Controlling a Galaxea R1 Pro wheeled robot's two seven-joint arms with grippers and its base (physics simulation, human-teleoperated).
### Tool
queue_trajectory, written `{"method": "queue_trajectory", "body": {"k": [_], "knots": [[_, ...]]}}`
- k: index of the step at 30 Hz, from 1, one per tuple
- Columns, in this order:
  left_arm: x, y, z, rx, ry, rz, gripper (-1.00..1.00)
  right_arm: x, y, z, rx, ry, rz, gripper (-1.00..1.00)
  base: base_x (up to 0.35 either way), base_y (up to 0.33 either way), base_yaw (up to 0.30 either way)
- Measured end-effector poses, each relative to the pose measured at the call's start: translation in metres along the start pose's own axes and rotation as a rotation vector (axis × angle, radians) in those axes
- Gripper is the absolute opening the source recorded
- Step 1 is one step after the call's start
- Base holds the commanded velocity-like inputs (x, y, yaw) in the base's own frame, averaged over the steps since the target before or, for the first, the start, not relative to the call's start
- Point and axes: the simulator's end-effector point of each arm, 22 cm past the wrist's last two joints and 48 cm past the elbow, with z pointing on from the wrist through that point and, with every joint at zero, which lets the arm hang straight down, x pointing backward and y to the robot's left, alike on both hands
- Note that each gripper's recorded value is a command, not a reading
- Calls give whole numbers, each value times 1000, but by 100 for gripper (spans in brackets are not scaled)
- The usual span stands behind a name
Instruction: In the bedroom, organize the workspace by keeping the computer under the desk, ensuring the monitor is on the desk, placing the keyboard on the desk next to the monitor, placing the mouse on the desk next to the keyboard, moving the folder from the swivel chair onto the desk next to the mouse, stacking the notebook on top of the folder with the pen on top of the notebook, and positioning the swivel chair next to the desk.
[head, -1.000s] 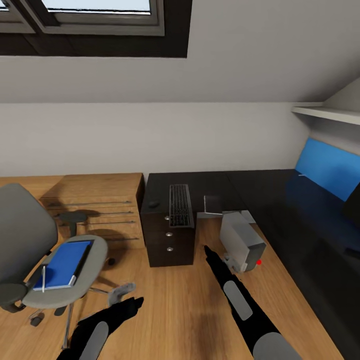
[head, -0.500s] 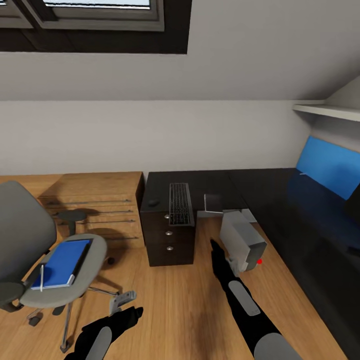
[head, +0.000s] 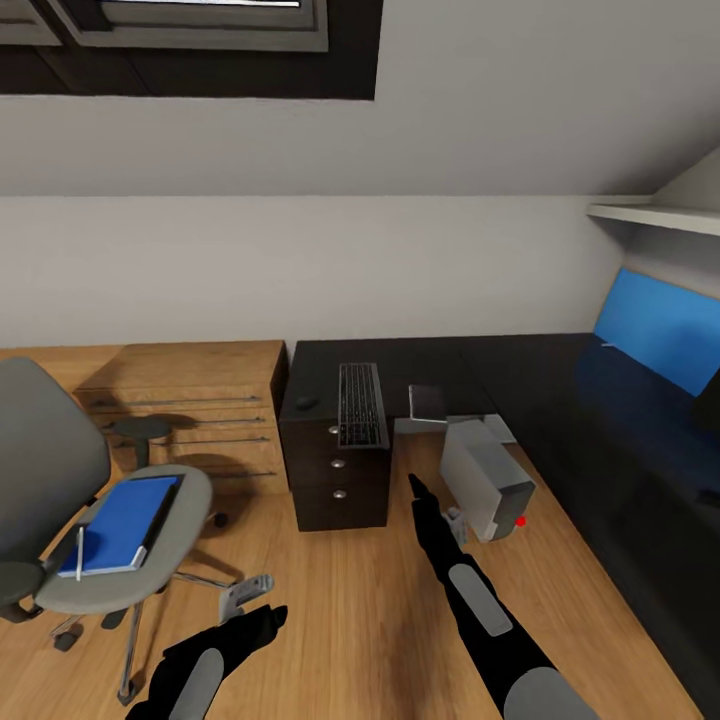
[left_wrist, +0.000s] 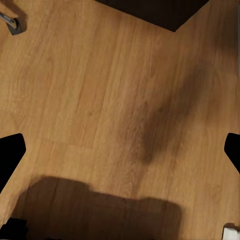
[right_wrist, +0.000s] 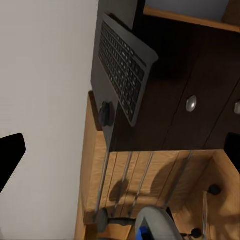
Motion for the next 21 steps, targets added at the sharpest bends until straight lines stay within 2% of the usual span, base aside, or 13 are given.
{"method": "queue_trajectory", "body": {"k": [6,13,18,19,21], "knots": [[1,0,6,5,-6,2,100,5,-6,3,-4,9,-7,100,0,0,0],[-10,-6,7,26,-42,2,100,7,-15,6,-7,10,-9,100,0,0,0],[-14,-10,2,49,-69,-2,100,7,-21,8,-8,10,-10,100,0,0,0],[-15,-12,-6,64,-87,-4,100,7,-22,8,-10,9,-10,100,0,0,0],[-15,-13,-7,69,-94,-5,100,7,-24,9,-12,9,-11,100,0,0,0]]}}
